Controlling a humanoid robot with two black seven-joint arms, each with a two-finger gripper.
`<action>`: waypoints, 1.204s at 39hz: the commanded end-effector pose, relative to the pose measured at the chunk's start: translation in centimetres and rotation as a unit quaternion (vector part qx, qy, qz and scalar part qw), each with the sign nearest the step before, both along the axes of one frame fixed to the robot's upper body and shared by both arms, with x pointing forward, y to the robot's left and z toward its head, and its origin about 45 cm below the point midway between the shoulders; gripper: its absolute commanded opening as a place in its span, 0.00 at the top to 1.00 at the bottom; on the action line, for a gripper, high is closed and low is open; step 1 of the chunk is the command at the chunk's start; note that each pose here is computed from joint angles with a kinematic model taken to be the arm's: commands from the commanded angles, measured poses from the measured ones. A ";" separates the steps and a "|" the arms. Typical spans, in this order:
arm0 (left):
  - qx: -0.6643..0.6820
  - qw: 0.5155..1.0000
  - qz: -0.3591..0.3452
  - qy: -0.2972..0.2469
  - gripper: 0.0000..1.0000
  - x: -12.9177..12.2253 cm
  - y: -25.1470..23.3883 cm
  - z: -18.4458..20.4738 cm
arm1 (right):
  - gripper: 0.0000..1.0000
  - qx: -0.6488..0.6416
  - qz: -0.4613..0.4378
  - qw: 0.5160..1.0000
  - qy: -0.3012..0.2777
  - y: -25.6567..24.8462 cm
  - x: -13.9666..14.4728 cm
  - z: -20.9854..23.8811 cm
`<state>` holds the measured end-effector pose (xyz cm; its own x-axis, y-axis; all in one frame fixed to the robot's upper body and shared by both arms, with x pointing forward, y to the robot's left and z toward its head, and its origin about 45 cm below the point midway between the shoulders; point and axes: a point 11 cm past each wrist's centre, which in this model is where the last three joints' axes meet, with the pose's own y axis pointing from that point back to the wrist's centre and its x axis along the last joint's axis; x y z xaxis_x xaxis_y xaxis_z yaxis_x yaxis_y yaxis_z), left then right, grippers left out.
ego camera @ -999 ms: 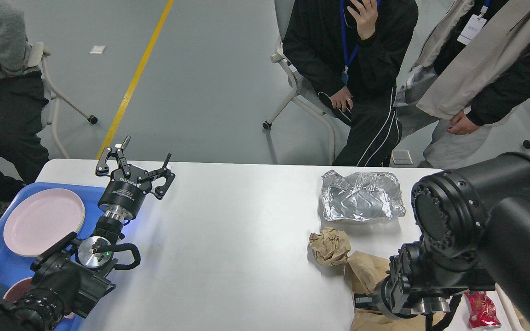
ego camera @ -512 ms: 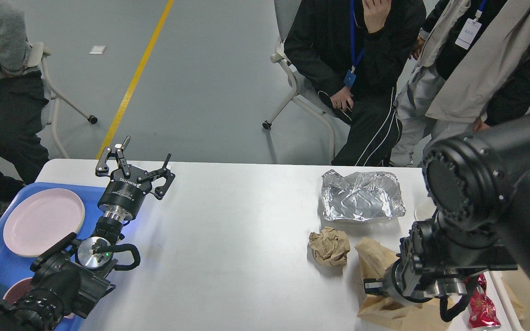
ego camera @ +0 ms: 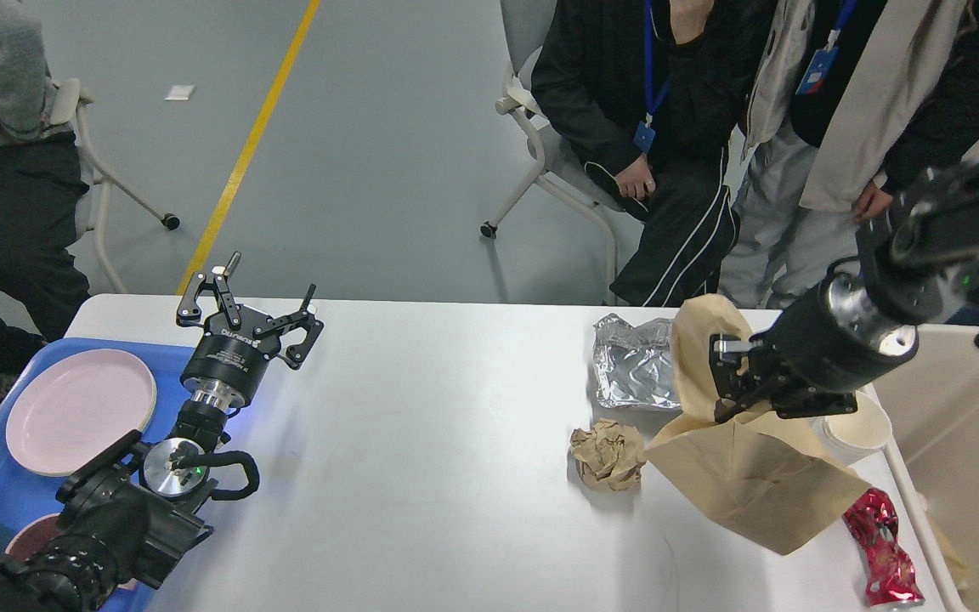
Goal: Tidy desktop
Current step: 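Lift the paper bag and drop it into the white bin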
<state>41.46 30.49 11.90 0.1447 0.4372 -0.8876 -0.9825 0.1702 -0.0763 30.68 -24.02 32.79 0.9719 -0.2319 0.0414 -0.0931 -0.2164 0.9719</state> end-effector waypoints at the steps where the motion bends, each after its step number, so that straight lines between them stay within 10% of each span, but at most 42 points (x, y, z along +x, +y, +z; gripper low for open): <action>1: 0.000 1.000 0.000 0.000 0.01 0.0 0.0 0.0 | 1.00 0.018 0.004 1.000 -0.021 0.4 0.9 1.8; 23: 0.000 1.000 0.000 0.000 0.01 0.0 0.0 0.0 | 1.00 -0.148 -0.168 0.963 -0.153 -21.9 6.1 -4.6; 47: -0.001 1.000 0.001 0.000 0.01 0.0 0.0 0.0 | 0.95 -0.308 -0.183 0.901 -0.244 -34.0 -0.8 -20.5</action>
